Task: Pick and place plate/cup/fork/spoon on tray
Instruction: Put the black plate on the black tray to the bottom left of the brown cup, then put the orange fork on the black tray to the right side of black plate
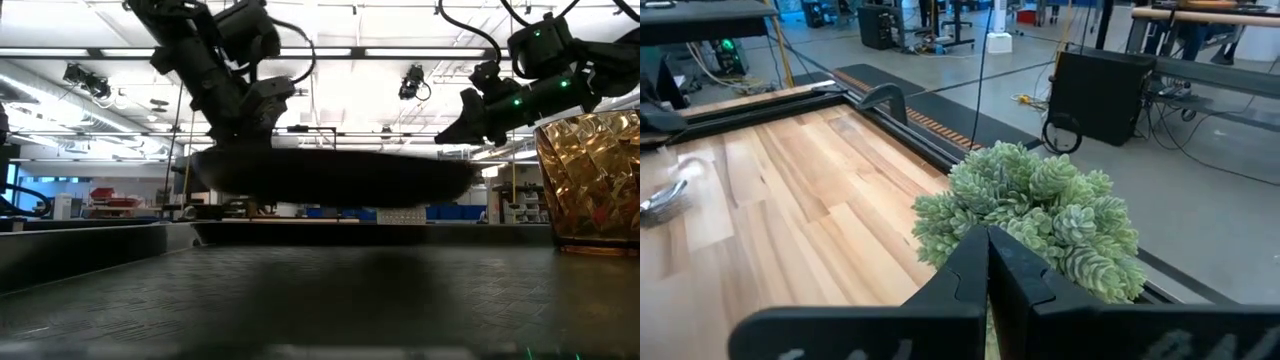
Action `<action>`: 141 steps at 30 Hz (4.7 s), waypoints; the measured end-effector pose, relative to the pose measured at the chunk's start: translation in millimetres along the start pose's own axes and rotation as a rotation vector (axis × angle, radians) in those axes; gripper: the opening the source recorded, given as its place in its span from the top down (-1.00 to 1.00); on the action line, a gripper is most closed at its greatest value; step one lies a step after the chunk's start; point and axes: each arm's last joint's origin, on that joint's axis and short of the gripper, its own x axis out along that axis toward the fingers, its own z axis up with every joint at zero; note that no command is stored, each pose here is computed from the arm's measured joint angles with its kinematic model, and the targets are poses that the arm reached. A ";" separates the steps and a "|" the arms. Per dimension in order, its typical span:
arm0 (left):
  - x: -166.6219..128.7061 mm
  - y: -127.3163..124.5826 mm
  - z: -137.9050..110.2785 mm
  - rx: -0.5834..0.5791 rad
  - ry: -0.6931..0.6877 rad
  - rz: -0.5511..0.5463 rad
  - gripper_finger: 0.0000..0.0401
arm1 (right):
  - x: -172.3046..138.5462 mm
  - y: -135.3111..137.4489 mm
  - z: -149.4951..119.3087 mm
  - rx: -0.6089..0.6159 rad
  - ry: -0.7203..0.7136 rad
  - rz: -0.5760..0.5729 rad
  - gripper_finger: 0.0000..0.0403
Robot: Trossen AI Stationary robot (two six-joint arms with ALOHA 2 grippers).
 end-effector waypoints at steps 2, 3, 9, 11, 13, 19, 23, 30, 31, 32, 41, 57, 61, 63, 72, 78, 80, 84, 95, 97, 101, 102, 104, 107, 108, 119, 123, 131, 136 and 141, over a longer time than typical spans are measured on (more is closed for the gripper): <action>2.6 -7.0 -1.2 0.013 0.008 0.015 0.94 | -0.1 0.1 0.3 -0.001 -0.003 0.001 0.96; 4.3 -11.6 -0.7 0.024 0.007 0.016 0.94 | -0.1 0.3 0.3 -0.001 -0.003 0.008 0.96; 19.8 -40.7 4.8 0.076 0.035 0.027 0.94 | -1.1 0.6 1.8 -0.010 -0.011 0.019 0.96; 27.3 -50.6 5.0 0.102 0.049 0.032 0.94 | -1.1 0.6 1.9 -0.016 -0.011 0.019 0.96; 33.5 -60.3 4.4 0.118 0.067 0.036 0.94 | -1.2 0.6 1.9 -0.018 -0.012 0.019 0.96; 51.7 -86.9 -0.9 0.164 0.095 0.022 0.94 | -1.5 1.6 2.0 -0.018 -0.012 0.028 0.96; 58.2 -99.2 -2.6 0.181 0.086 0.000 0.94 | -1.9 1.9 2.5 -0.018 -0.017 0.031 0.96; 68.2 -105.6 -8.2 0.165 0.076 -0.003 0.94 | -2.0 3.0 2.4 -0.019 -0.016 0.039 0.96; 68.7 -105.8 -9.9 0.164 0.081 0.001 0.94 | -2.1 3.4 2.6 -0.018 -0.019 0.041 0.96; 69.7 -107.3 -10.1 0.164 0.073 -0.008 0.94 | -2.1 3.5 2.7 -0.018 -0.020 0.042 0.96; 70.1 -115.3 -12.0 0.161 0.040 -0.052 0.93 | -2.6 4.5 4.0 -0.018 -0.034 0.047 0.96; 70.5 -121.0 -14.4 0.128 0.023 -0.080 0.92 | -2.7 4.7 4.0 -0.017 -0.034 0.048 0.96; 70.5 -120.9 -14.2 0.116 0.022 -0.081 0.92 | -2.7 4.9 4.0 -0.018 -0.034 0.055 0.96; 70.3 -121.9 -15.0 0.113 0.022 -0.083 0.92 | -2.7 5.1 4.0 -0.018 -0.034 0.063 0.96; 80.8 -122.5 -22.9 0.094 0.040 -0.087 0.92 | -2.7 5.2 4.4 -0.018 -0.038 0.064 0.96; 81.6 -127.3 -21.4 0.095 0.006 -0.126 0.92 | -2.7 5.2 4.6 -0.017 -0.040 0.065 0.96; 85.2 -127.8 -22.6 0.092 0.008 -0.137 0.92 | -2.7 5.2 4.7 -0.017 -0.041 0.066 0.96; 91.3 -127.7 -25.3 0.090 0.023 -0.152 0.92 | -2.7 5.3 4.8 -0.015 -0.042 0.067 0.96; 93.6 -130.6 -23.7 0.121 0.015 -0.162 0.92 | -2.8 6.2 5.0 -0.016 -0.045 0.073 0.96; 94.8 -129.9 -24.6 0.120 0.018 -0.154 0.91 | -2.8 6.2 5.1 -0.015 -0.045 0.073 0.96; 94.8 -129.9 -24.1 0.121 0.006 -0.148 0.79 | -2.8 6.3 5.0 -0.010 -0.045 0.074 0.96; 94.8 -129.7 -24.1 0.122 0.006 -0.145 0.74 | -2.8 6.3 5.0 -0.010 -0.045 0.075 0.96; 94.8 -129.7 -23.8 0.124 0.003 -0.144 0.65 | -2.9 6.3 5.0 -0.010 -0.045 0.076 0.96; 94.8 -129.6 -23.9 0.147 0.001 -0.143 0.52 | -2.9 6.3 5.0 -0.010 -0.045 0.076 0.96; 94.9 -129.5 -23.8 0.153 0.001 -0.143 0.48 | -2.9 6.3 5.0 -0.010 -0.045 0.076 0.96; 70.7 -130.4 -6.7 0.283 -0.051 -0.149 0.39 | -2.8 6.2 4.6 -0.010 -0.040 0.075 0.96; 51.0 -129.4 -7.3 0.387 -0.069 -0.035 0.39 | -2.8 6.2 4.7 -0.010 -0.041 0.075 0.96; 6.5 -133.1 -19.4 0.566 -0.110 0.197 0.39 | -2.8 6.2 4.5 -0.010 -0.039 0.075 0.96; -1.8 -114.7 -34.7 0.587 -0.080 0.276 0.39 | -2.8 6.2 4.2 -0.010 -0.036 0.075 0.96; -9.3 -90.5 -49.8 0.492 -0.079 0.301 0.39 | -2.8 6.2 3.6 -0.010 -0.030 0.074 0.96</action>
